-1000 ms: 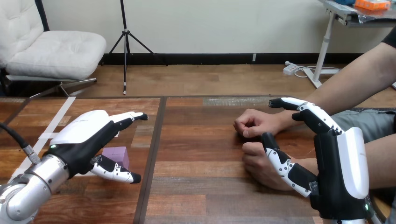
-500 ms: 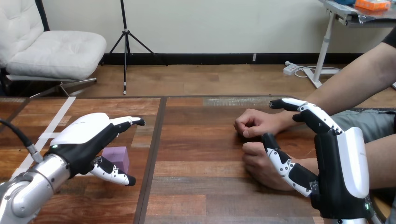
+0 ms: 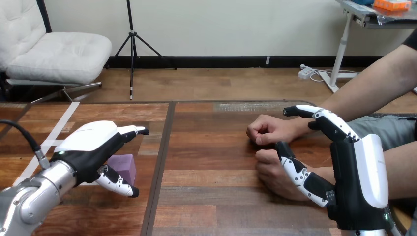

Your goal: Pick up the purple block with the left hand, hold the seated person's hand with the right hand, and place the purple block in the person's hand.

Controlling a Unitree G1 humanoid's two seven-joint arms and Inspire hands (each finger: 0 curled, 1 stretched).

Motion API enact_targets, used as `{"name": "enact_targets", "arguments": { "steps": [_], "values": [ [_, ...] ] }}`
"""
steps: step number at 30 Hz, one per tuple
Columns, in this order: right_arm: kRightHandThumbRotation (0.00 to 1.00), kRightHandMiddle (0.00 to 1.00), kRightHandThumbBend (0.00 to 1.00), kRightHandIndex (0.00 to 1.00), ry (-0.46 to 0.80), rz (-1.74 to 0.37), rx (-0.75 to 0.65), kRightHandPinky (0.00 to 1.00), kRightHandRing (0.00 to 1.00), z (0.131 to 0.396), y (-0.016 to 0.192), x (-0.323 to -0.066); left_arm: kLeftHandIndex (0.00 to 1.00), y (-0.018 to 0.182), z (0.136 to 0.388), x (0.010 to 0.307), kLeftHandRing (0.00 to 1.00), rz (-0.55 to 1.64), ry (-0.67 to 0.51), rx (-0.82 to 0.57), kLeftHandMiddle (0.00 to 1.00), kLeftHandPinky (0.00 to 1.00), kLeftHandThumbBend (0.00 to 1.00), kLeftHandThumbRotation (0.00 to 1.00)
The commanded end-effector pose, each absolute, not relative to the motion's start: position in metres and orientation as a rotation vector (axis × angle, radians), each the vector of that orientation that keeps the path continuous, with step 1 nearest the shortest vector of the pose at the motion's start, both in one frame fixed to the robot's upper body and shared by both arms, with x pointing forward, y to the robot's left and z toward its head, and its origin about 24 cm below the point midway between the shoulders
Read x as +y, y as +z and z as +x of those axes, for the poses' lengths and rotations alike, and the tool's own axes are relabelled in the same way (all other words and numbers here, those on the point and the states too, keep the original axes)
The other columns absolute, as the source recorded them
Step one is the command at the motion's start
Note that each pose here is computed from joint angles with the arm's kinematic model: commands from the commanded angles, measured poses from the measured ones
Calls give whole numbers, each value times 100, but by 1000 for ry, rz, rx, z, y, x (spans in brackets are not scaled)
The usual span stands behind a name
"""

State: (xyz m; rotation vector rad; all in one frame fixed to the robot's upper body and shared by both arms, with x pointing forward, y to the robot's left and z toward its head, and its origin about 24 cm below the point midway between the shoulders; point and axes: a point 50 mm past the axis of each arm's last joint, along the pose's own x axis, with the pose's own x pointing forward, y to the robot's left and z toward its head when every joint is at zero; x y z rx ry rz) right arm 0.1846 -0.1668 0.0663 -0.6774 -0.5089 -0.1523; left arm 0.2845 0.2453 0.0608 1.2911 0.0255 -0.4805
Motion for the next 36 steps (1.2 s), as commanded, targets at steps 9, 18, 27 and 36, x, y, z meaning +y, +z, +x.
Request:
{"name": "enact_targets", "arguments": {
  "steps": [9, 18, 27, 36],
  "values": [
    [0, 72, 40, 66, -173, -674, -600, 66, 74, 195, 86, -166, 91, 83, 303, 248, 95, 1406, -415, -31, 94, 95, 78, 17],
    [0, 72, 40, 66, -178, -682, -592, 66, 75, 194, 86, -166, 92, 82, 305, 249, 96, 1441, -414, -18, 95, 97, 78, 23],
    [0, 72, 40, 66, -180, -687, -591, 67, 75, 194, 86, -167, 93, 79, 306, 249, 99, 1452, -401, -21, 97, 99, 77, 26],
    [0, 72, 40, 66, -178, -697, -592, 68, 74, 194, 86, -168, 95, 75, 307, 250, 100, 1468, -394, -32, 98, 100, 76, 31]
  ]
}}
